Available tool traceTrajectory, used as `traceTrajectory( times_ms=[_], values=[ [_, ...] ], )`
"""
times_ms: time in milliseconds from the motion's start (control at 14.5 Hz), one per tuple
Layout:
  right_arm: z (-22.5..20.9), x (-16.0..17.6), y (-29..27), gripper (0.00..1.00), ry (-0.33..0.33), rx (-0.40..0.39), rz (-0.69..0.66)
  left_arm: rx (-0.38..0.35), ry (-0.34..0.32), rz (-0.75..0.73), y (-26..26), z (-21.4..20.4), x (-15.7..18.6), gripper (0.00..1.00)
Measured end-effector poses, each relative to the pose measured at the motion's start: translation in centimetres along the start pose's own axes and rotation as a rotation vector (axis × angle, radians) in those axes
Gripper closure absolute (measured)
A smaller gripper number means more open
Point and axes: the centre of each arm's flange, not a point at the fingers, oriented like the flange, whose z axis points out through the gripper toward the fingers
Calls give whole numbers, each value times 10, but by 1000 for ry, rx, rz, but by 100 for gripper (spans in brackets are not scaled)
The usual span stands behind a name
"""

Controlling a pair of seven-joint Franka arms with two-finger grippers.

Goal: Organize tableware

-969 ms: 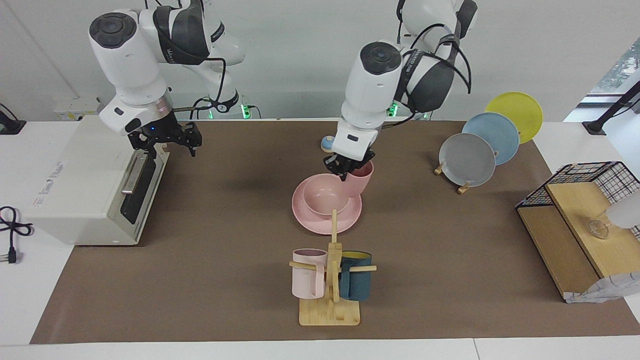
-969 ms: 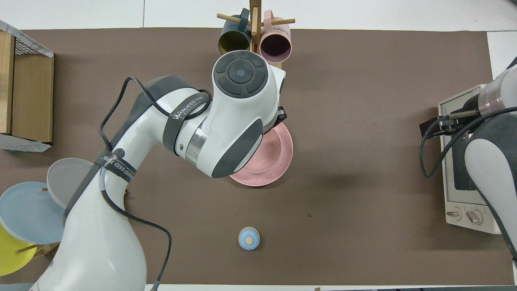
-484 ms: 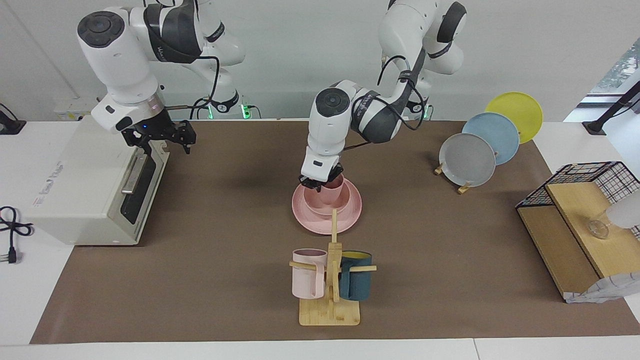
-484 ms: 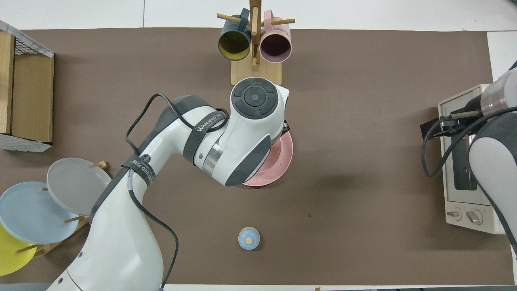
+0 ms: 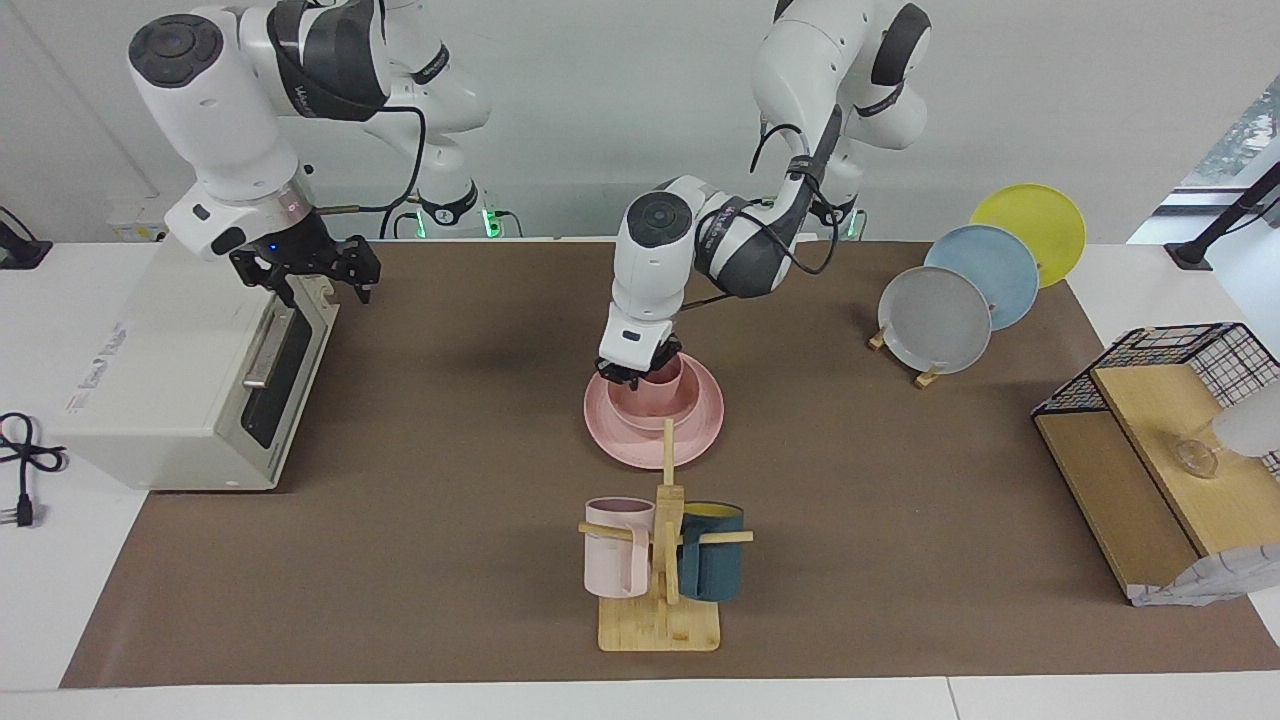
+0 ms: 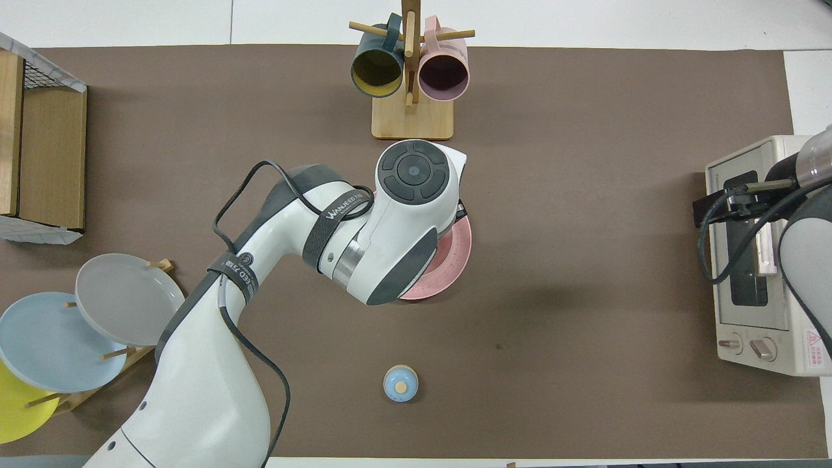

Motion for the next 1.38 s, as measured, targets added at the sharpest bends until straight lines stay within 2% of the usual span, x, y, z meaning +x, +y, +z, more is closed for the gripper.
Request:
traceTrajectory(
  times_ms=[208, 346, 553, 623, 830, 969, 1176, 1384],
  values=[
    [1, -1, 12, 0, -1, 2, 19, 7, 13, 6, -1, 0, 1, 60],
    [1, -1, 11, 0, -1, 2, 17, 6, 20, 1, -3, -3, 5, 36],
    [0, 0, 7, 0, 0, 1, 11, -4, 45, -4, -27, -50, 36, 4],
    [0, -1, 8, 0, 1, 1, 12, -9, 55, -5, -46, -79, 53, 0],
    [-9, -2, 8, 0, 19, 1, 13, -22, 93, 5, -138, -187, 102, 0],
    [-11, -3, 10, 0, 23, 1, 16, -9, 105, 49, -210, -239, 125, 0],
    [-11, -4, 12, 0, 14, 2, 20, 23, 89, 160, -298, -275, 150, 0],
    [-13, -7, 15, 0, 9, 3, 25, 46, 52, 253, -340, -270, 158, 0]
  ],
)
